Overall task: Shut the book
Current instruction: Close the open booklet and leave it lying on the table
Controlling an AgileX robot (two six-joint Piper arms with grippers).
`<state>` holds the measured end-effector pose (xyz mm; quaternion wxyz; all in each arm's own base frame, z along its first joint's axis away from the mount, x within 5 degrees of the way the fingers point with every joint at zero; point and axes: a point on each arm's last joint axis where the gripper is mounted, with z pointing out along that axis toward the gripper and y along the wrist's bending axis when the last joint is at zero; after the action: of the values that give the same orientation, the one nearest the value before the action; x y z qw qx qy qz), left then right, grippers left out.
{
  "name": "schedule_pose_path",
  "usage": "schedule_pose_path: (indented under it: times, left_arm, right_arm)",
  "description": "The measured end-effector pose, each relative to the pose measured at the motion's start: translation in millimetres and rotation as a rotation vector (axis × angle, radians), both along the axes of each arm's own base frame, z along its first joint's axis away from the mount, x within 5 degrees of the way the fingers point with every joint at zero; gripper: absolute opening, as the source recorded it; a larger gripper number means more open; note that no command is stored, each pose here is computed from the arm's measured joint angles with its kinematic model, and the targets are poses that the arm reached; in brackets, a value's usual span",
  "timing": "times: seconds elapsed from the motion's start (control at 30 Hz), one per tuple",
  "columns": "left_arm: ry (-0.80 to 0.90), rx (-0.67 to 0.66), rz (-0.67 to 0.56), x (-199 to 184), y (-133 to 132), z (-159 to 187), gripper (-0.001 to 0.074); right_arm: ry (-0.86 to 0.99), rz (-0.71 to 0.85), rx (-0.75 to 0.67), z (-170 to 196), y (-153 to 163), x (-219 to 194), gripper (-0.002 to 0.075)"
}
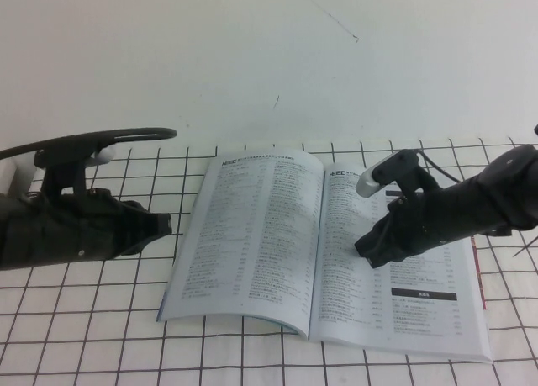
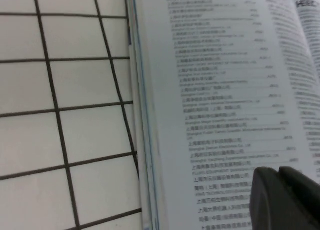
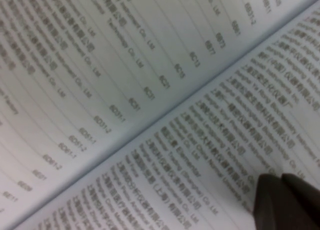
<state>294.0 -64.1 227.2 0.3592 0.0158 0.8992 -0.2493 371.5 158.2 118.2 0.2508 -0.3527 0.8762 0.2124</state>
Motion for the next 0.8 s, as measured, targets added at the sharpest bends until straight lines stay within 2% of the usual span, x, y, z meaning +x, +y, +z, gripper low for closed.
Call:
schedule_pose_path:
  times: [0.23,0.4,0.8]
  left_arm:
    - [0.078,0.026,0.008,31.3,-1.4,-34.7,-0.0004]
    - [0.061,0.083,0.059,56.8,2.9,-47.2,-0.0004]
    - [0.106,0.124,0.068,83.9,1.7,-81.5,-0.0004]
  right_arm:
    - [0.050,-0.013,0.027,-12.4,1.9,2.7,-0.0003]
    - [0.063,-0.019,0.036,-15.1,2.2,3.2,-0.0003]
    - [0.067,-0.022,0.041,-15.2,2.4,3.5,-0.0003]
